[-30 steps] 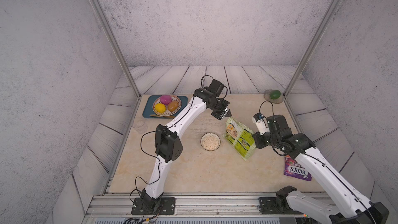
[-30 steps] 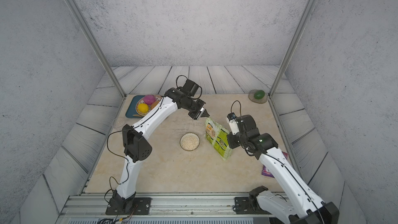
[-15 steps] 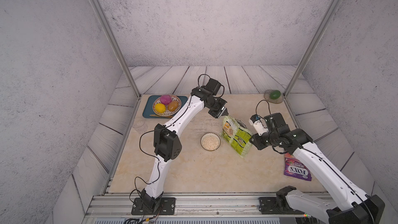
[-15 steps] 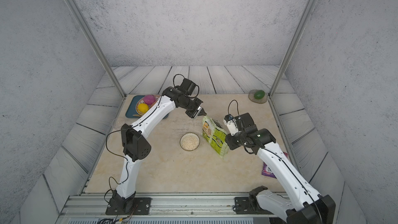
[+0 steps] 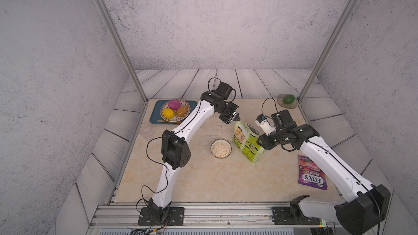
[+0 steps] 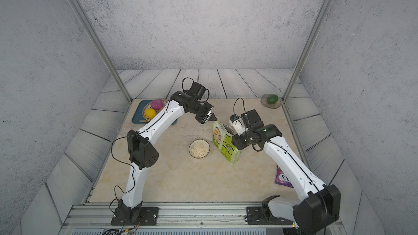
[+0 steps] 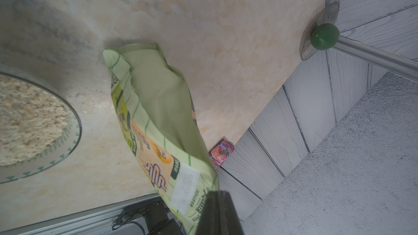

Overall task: Pour the oats into the breakfast bowl
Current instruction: Close the oats bag at the center of the board.

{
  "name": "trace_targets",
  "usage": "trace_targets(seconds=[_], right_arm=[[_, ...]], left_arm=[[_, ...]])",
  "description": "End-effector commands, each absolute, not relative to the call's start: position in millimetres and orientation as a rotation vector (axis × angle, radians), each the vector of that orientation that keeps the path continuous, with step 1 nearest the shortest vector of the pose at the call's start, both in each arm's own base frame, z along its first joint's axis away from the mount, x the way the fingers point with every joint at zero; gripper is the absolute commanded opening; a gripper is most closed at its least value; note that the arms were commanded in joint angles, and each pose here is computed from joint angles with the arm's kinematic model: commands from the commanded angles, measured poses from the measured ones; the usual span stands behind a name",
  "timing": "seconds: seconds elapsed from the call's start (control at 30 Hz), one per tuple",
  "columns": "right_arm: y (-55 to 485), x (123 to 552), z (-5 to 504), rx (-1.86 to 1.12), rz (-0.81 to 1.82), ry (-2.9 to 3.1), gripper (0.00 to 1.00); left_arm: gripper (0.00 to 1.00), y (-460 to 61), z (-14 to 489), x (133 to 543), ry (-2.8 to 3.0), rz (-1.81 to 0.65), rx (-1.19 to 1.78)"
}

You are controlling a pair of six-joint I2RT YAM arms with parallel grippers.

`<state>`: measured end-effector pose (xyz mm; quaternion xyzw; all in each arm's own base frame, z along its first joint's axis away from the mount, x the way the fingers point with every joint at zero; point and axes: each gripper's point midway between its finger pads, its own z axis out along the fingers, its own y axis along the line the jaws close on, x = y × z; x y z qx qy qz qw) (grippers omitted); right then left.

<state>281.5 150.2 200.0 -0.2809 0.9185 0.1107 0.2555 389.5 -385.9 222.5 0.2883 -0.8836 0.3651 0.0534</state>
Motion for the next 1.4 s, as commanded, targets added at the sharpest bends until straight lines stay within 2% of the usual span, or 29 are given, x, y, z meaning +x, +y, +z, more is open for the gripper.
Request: trace_targets(seconds=[0.0, 0.1, 0.17, 0.2, 0.27, 0.47, 0.7, 0.9, 0.97, 1.03, 1.2, 1.37], right_arm=[[157, 288, 206, -0.795, 0.331, 2.48, 0.45], [160, 292, 202, -0.809, 0.338, 2.493, 0.43], [162, 295, 204, -0.813, 0.341, 2.488, 0.36], [163, 296, 206, -0.814, 0.341, 2.482, 0.28], [161, 297, 211, -0.801, 0.33, 2.471, 0.0], [142, 285, 221, -0.695, 0.253, 2.469, 0.0], [130, 268, 202, -0.642, 0.233, 2.48, 0.0], [144, 272, 196, -0.68, 0.31, 2.529, 0.0], [148, 276, 195, -0.686, 0.324, 2.549, 0.09], [152, 281, 194, -0.702, 0.336, 2.553, 0.13], [160, 289, 198, -0.739, 0.361, 2.533, 0.21], [164, 295, 202, -0.747, 0.374, 2.511, 0.25]], left_arm=[[0.0, -391, 259, 390, -2.685, 1.269, 0.805], [0.0, -391, 258, 390, -2.676, 1.262, 0.814], [0.0, -392, 259, 390, -2.673, 1.271, 0.815], [0.0, -392, 259, 390, -2.673, 1.271, 0.816], [0.0, -391, 260, 392, -2.675, 1.275, 0.824], [0.0, -386, 271, 403, -2.691, 1.323, 0.844], [0.0, -376, 263, 395, -2.723, 1.25, 0.843], [0.0, -389, 261, 391, -2.698, 1.278, 0.8], [0.0, -394, 261, 388, -2.687, 1.288, 0.779], [0.0, -399, 259, 386, -2.666, 1.288, 0.769], [0.0, -400, 260, 384, -2.665, 1.291, 0.769], [0.0, -400, 262, 385, -2.666, 1.295, 0.778]])
